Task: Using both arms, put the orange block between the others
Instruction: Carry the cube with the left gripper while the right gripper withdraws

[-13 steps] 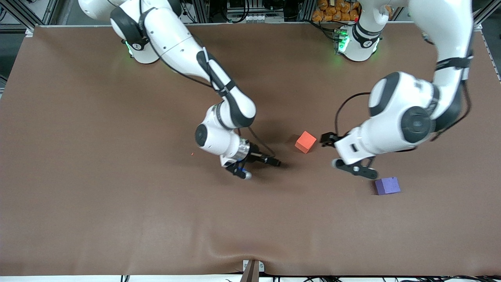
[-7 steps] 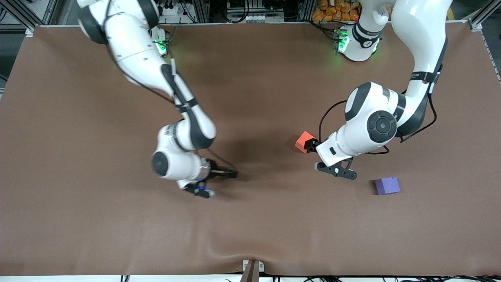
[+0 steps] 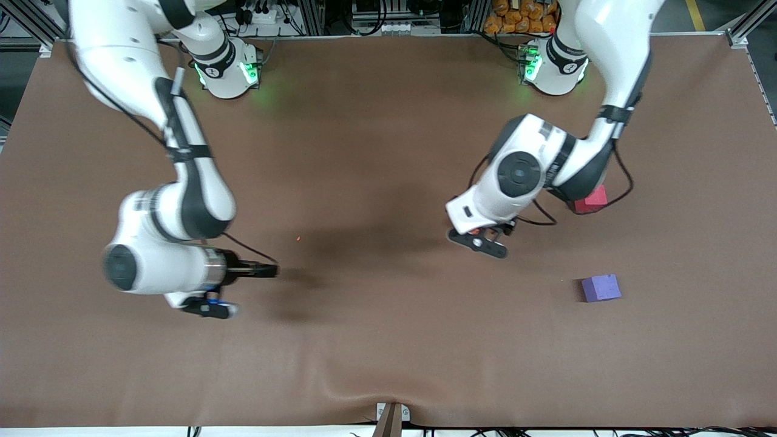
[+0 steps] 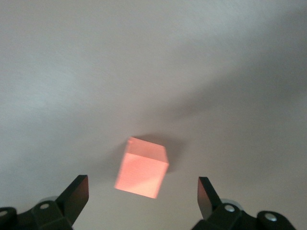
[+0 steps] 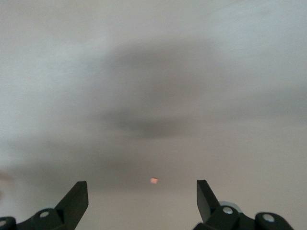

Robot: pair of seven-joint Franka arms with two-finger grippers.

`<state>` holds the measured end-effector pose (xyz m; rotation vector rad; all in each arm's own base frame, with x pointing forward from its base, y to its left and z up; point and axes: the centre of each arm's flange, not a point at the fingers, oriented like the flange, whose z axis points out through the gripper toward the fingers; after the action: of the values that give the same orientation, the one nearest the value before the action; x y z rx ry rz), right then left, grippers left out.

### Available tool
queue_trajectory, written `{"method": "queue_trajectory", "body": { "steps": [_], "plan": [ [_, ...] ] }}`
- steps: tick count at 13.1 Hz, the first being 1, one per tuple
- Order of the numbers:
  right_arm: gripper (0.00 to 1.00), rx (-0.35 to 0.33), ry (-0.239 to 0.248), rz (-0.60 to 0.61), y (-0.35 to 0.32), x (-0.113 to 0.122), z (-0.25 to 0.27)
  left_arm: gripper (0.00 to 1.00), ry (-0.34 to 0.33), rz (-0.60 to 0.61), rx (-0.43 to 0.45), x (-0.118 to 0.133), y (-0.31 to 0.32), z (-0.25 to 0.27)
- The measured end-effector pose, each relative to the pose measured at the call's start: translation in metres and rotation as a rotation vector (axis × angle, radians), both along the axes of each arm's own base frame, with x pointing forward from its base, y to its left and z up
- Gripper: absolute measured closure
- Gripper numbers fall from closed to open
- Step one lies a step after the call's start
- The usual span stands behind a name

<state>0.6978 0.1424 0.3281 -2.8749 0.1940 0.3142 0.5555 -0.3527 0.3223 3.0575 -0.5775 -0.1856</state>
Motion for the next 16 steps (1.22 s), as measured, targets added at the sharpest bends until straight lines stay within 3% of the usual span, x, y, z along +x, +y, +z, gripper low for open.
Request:
{"method": "queue_trajectory", "body": {
  "steps": [4, 9, 14, 16],
  "plan": [
    [0.00, -0.078, -0.027, 0.062, -0.124, -0.004, 0.012, 0.00, 0.026, 0.028, 0.017, -0.026, -0.029, -0.038],
    [0.00, -0.134, -0.059, 0.089, -0.208, -0.013, 0.032, 0.00, -0.029, 0.056, -0.034, -0.049, -0.027, -0.084],
    [0.00, -0.175, -0.206, 0.071, -0.231, -0.036, 0.144, 0.00, -0.053, 0.061, -0.041, -0.047, -0.024, -0.074],
    [0.00, -0.179, -0.262, 0.081, -0.248, -0.053, 0.184, 0.00, -0.097, -0.003, -0.002, -0.046, -0.022, -0.072]
  ]
}}
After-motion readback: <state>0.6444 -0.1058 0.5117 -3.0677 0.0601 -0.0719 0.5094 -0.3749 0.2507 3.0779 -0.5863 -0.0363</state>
